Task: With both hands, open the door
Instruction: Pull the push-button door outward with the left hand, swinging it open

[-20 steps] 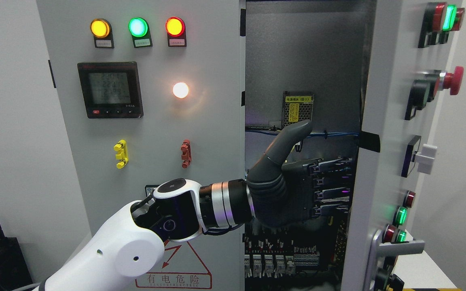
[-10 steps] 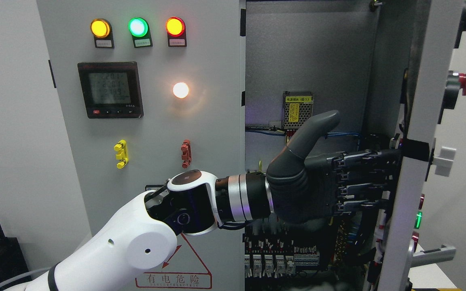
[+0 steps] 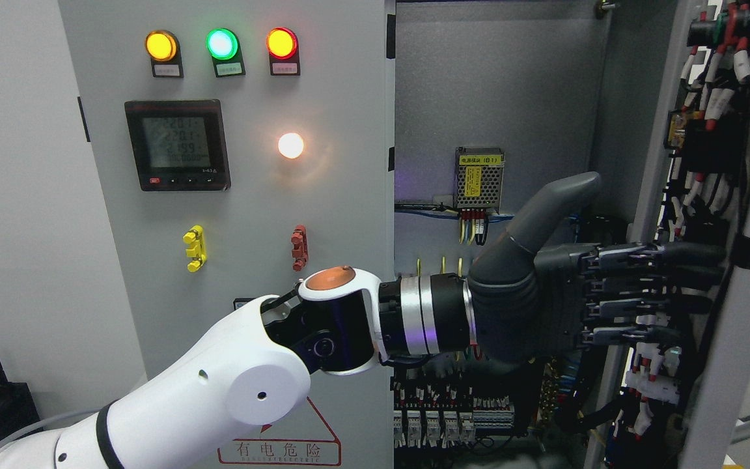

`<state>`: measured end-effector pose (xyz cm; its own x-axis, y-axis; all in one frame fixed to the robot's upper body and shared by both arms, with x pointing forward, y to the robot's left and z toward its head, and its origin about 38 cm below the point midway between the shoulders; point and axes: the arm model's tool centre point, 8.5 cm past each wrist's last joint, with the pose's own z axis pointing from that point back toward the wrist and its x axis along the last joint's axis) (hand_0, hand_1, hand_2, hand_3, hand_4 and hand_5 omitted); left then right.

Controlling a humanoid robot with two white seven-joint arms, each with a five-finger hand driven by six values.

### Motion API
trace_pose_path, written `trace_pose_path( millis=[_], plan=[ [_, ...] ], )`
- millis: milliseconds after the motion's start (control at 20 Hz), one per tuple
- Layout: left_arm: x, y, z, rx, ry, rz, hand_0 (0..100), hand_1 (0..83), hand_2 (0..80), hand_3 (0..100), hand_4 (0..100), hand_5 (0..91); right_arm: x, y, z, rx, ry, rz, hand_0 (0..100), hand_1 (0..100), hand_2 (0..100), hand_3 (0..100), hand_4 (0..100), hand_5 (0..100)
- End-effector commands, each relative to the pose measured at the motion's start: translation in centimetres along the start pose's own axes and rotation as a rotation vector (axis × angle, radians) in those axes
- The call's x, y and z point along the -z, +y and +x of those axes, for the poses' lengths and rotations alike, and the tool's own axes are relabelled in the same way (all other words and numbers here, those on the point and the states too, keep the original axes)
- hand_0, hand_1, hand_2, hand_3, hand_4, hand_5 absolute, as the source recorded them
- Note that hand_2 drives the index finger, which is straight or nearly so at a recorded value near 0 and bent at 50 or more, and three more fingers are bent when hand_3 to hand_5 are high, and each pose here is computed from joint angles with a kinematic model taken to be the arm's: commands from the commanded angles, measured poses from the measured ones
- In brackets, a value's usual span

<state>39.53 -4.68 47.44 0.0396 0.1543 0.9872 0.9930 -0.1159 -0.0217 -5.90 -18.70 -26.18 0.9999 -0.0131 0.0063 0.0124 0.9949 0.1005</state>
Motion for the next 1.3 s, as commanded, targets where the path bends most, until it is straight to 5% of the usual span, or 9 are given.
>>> trace_pose_path(
  millis=[0, 1252],
  plan=[
    [2.6, 0.3, -3.2, -0.037, 0.084, -0.009, 0, 0.0, 0.0, 0, 3, 0.0, 0.0, 0.0, 0.0, 0.000, 0.000, 0.000, 0, 0, 0, 0, 0, 0],
    [9.8, -2.8, -4.4, 0.002, 0.108, 0.041, 0, 0.0, 0.0, 0, 3, 0.0, 0.0, 0.0, 0.0, 0.000, 0.000, 0.000, 0, 0, 0, 0, 0, 0]
  ],
)
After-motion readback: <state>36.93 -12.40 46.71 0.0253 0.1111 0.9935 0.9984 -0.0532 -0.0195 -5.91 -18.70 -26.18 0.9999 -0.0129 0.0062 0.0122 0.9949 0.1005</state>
